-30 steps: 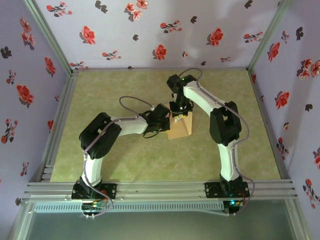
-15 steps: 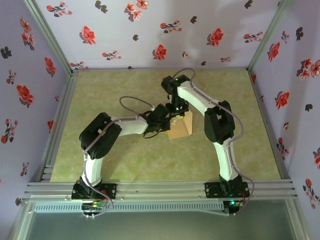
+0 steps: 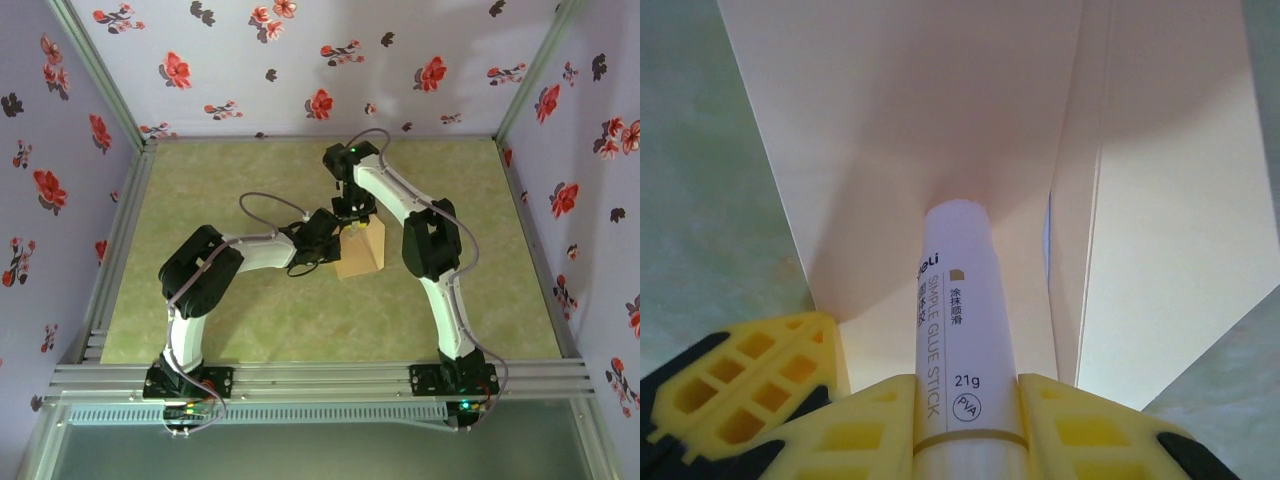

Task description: Place the letter into the envelope and seal it

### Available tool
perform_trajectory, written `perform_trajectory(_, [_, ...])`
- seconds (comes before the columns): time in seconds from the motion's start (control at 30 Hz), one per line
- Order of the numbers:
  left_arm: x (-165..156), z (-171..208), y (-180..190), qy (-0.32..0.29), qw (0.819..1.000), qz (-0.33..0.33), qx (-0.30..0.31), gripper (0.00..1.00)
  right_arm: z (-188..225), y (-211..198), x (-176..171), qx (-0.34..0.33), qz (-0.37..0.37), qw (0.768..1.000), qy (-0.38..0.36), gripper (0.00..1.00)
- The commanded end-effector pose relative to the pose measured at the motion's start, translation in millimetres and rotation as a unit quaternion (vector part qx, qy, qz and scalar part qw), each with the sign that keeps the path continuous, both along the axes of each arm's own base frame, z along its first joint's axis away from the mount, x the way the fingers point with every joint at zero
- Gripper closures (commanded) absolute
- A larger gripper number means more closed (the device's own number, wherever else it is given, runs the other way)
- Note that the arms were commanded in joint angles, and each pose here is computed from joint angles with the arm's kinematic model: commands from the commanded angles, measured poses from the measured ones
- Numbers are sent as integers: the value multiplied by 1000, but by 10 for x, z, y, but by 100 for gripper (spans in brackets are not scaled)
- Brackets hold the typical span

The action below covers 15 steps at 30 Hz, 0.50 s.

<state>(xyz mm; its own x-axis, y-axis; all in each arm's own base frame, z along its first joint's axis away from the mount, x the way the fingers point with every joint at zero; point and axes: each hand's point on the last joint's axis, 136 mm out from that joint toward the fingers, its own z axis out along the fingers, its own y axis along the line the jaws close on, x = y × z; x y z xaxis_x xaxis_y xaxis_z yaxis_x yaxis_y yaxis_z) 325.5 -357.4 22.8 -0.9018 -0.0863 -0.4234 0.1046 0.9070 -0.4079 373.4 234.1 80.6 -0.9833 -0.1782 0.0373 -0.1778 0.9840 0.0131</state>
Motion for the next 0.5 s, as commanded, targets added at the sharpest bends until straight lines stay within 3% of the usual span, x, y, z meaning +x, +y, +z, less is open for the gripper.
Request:
perform_trajectory(0.0, [-291, -418, 168, 51, 997, -18, 59, 100, -227, -40, 97, -16, 3, 1000, 5, 100])
perform_trajectory(0.47, [-282, -420, 158, 50, 997, -15, 55, 100, -191, -37, -441, -7, 37, 998, 54, 100])
